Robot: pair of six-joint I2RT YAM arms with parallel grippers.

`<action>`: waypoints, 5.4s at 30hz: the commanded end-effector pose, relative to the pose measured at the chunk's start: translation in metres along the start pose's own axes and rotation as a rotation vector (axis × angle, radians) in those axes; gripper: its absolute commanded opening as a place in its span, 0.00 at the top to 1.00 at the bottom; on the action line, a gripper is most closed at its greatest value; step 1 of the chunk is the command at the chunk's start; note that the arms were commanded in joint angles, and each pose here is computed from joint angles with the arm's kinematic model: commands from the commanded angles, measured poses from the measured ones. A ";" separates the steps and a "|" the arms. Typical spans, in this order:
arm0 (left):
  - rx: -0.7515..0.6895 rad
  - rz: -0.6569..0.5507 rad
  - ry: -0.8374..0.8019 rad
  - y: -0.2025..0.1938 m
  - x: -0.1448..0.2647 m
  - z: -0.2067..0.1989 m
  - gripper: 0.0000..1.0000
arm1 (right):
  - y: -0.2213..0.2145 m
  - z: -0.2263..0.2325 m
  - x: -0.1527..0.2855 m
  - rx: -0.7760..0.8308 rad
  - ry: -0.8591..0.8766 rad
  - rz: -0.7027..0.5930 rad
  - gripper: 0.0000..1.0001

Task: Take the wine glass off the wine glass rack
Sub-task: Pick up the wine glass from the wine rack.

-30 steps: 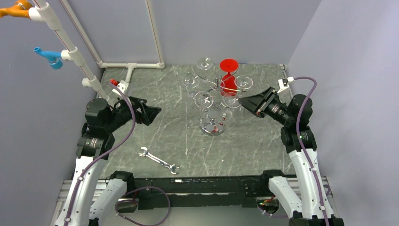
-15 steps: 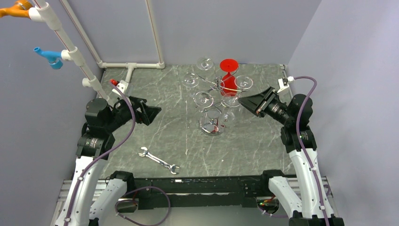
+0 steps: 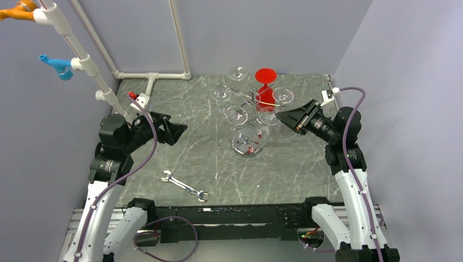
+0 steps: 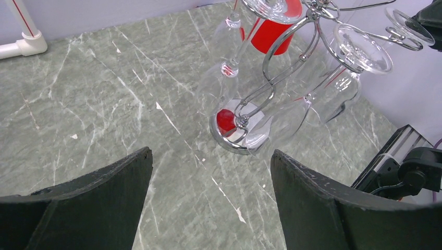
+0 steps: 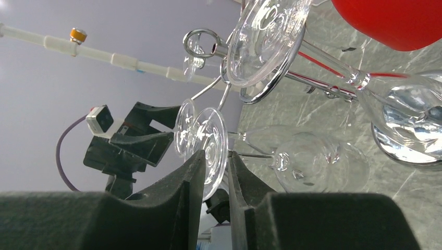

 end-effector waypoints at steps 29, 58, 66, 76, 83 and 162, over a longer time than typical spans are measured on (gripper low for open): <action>-0.020 -0.026 0.005 0.003 0.000 -0.001 0.13 | 0.009 0.020 0.002 0.047 0.039 -0.009 0.95; -0.022 -0.034 0.011 0.004 0.003 -0.002 0.13 | 0.010 0.017 0.001 -0.131 -0.002 -0.044 1.00; -0.024 -0.035 0.016 0.004 0.003 -0.002 0.13 | 0.009 0.018 0.000 -0.188 0.030 -0.046 1.00; -0.018 -0.026 0.022 0.003 0.001 -0.001 0.13 | 0.010 0.025 0.002 -0.199 0.064 -0.054 1.00; -0.020 -0.024 0.031 0.003 0.000 0.000 0.13 | 0.010 0.023 0.000 -0.246 0.091 -0.048 1.00; -0.021 0.002 0.071 0.000 -0.005 0.005 0.13 | 0.007 0.055 0.011 -0.305 0.241 0.013 1.00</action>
Point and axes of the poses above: each gripper's point midway between its finger pads, its own x axis back along the fingers, its own z axis along the line the jaws close on, y = z × x, the point moved 7 cm from there along x, back along the fingers, and after that the axes turned 3 degrees about x, right-handed, at the moved point
